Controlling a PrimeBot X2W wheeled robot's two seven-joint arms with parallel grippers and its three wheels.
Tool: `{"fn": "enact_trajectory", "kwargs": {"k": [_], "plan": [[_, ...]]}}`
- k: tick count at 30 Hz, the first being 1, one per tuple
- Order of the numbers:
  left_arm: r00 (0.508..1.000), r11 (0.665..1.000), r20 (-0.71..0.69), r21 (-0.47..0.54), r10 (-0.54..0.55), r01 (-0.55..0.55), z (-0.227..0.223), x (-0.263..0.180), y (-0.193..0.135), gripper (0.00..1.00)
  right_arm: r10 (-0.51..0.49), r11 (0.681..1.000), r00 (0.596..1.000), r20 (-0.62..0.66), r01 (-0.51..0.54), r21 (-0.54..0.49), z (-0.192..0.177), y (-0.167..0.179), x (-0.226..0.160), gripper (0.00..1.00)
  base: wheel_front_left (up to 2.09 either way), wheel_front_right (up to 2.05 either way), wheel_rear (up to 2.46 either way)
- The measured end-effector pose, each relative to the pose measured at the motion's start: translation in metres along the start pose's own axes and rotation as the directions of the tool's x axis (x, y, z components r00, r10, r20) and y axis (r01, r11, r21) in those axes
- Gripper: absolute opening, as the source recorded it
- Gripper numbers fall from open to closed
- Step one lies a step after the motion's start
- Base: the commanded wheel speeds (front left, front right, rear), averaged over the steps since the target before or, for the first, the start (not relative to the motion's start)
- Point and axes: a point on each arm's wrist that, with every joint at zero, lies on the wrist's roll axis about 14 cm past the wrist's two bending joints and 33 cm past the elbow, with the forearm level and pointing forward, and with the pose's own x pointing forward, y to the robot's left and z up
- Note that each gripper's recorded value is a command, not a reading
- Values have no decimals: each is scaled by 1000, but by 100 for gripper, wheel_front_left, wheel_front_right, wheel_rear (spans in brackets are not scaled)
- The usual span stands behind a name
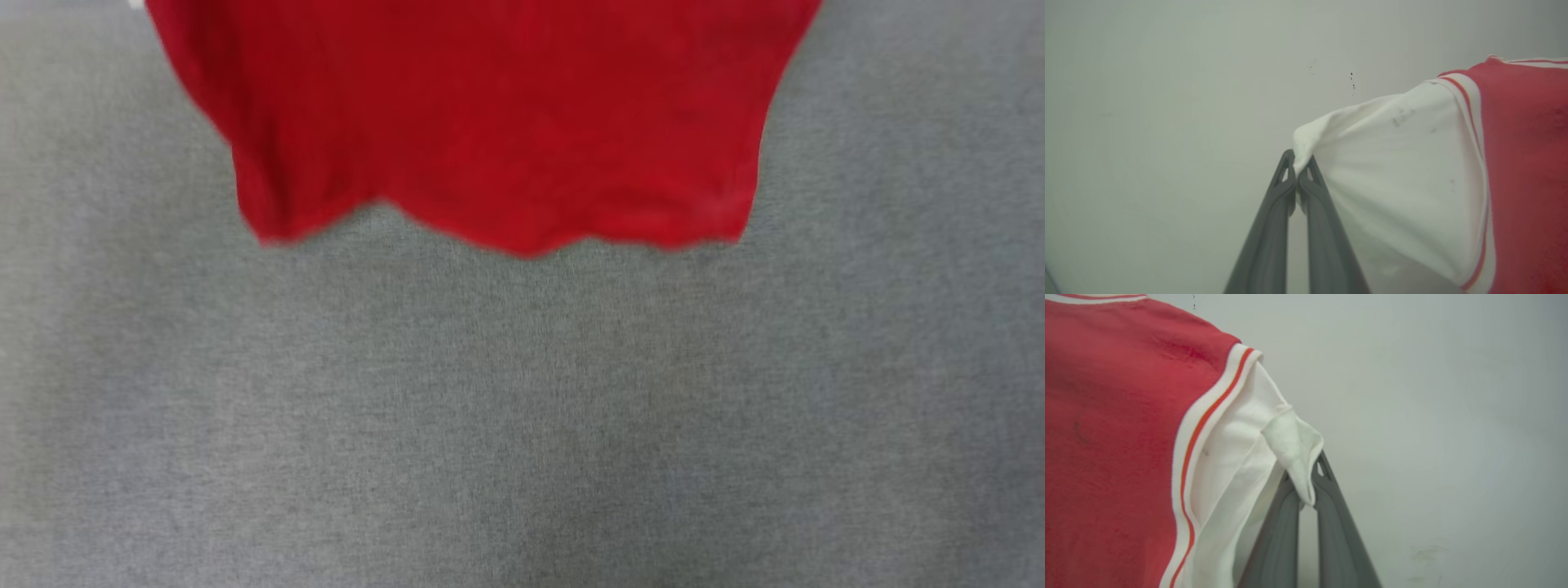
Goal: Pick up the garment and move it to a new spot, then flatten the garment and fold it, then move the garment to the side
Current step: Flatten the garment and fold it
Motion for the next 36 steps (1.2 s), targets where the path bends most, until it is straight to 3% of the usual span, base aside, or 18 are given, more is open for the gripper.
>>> {"fn": "enact_trajectory", "kwargs": {"k": [10,19,27,36], "plan": [[995,998,78,-16,65,-64,-43,75,11,0,-82,997,995,56,83,-5,-35,-13,79,0,0,0,0],[998,998,-24,-29,61,-61,-118,82,7,0,-76,997,997,29,76,15,-96,10,112,0,0,0,0],[978,996,-207,-79,20,-37,-196,35,-17,0,15,998,991,-132,-6,64,-177,52,88,0,0,0,0],[903,989,-428,-143,-31,-33,-249,-73,-49,0,134,984,946,-294,-93,151,-228,87,11,0,0,0,0]]}}
